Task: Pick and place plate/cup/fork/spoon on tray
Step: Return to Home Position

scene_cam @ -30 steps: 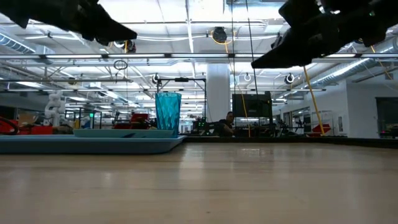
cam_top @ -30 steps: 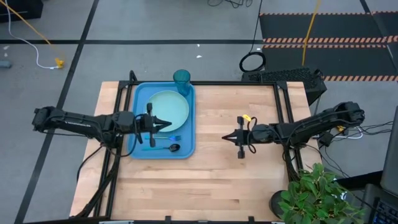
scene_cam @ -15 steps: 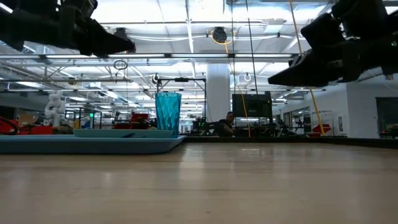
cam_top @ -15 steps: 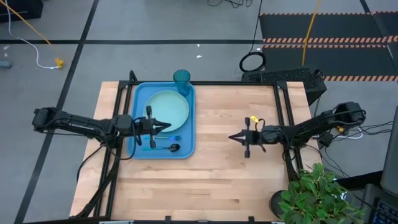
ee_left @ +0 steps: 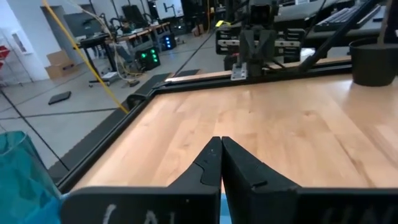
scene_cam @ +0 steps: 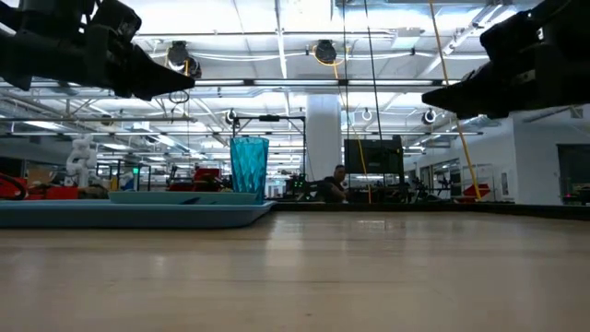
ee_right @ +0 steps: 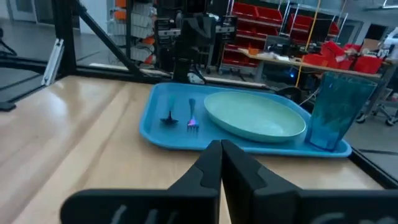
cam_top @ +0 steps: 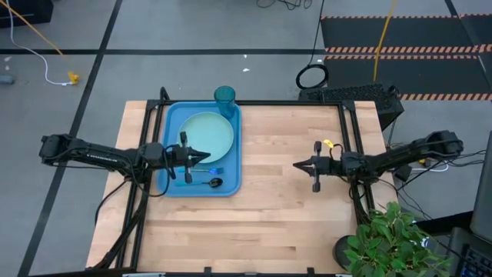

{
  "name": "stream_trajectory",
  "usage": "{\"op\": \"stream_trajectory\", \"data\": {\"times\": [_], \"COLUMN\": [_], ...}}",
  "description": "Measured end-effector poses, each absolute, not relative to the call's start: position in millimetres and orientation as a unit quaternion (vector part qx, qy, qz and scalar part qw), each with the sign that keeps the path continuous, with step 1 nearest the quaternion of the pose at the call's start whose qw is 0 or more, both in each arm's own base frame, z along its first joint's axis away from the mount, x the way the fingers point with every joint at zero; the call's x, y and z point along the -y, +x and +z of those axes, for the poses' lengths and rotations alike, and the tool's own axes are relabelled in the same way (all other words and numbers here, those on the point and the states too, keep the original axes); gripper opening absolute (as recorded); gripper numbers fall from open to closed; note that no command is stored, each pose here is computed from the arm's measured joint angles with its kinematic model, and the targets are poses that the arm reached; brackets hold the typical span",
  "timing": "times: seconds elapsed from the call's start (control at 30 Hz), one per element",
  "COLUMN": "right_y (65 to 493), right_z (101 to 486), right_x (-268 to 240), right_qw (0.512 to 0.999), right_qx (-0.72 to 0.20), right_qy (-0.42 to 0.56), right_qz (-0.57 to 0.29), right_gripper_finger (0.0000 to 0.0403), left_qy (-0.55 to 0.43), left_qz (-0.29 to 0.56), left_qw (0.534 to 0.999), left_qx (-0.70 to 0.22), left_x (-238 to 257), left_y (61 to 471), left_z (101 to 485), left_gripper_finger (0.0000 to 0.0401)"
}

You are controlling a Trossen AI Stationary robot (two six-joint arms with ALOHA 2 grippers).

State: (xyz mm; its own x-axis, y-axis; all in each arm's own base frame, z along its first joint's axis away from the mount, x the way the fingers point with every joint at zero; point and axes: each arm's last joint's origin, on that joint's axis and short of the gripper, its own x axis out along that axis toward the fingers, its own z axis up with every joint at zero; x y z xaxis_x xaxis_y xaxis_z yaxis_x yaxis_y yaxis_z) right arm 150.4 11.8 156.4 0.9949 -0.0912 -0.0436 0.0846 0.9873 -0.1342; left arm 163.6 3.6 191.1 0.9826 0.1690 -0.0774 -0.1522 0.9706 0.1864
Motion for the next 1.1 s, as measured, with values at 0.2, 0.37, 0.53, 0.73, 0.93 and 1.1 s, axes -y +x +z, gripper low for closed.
{"op": "stream_trajectory", "data": {"times": [0.2,0.37,0.53,0.73,0.93,1.1], "right_y": [143,137,132,130,129,129], "right_z": [162,166,167,170,169,170], "right_x": [-11,-10,-10,-9,-9,-9], "right_qw": [0.996,0.996,0.996,0.997,0.996,0.996], "right_qx": [-0.019,-0.008,-0.012,0.001,-0.001,0.001], "right_qy": [-0.075,-0.074,-0.073,-0.070,-0.072,-0.072], "right_qz": [-0.044,-0.045,-0.045,-0.045,-0.045,-0.045], "right_gripper_finger": [0.0000,0.0000,0.0000,0.0000,0.0000,0.0000], "left_qy": [0.081,0.081,0.082,0.091,0.073,0.072], "left_qz": [0.079,0.065,0.063,0.061,0.083,0.086], "left_qw": [0.993,0.993,0.992,0.991,0.993,0.993], "left_qx": [-0.046,-0.051,-0.072,-0.074,-0.048,-0.023], "left_x": [-3,-3,-3,-4,-10,-10], "left_y": [164,163,161,154,142,136], "left_z": [191,190,187,175,161,163], "left_gripper_finger": [0.0017,0.0004,0.0013,0.0004,0.0005,0.0009]}}
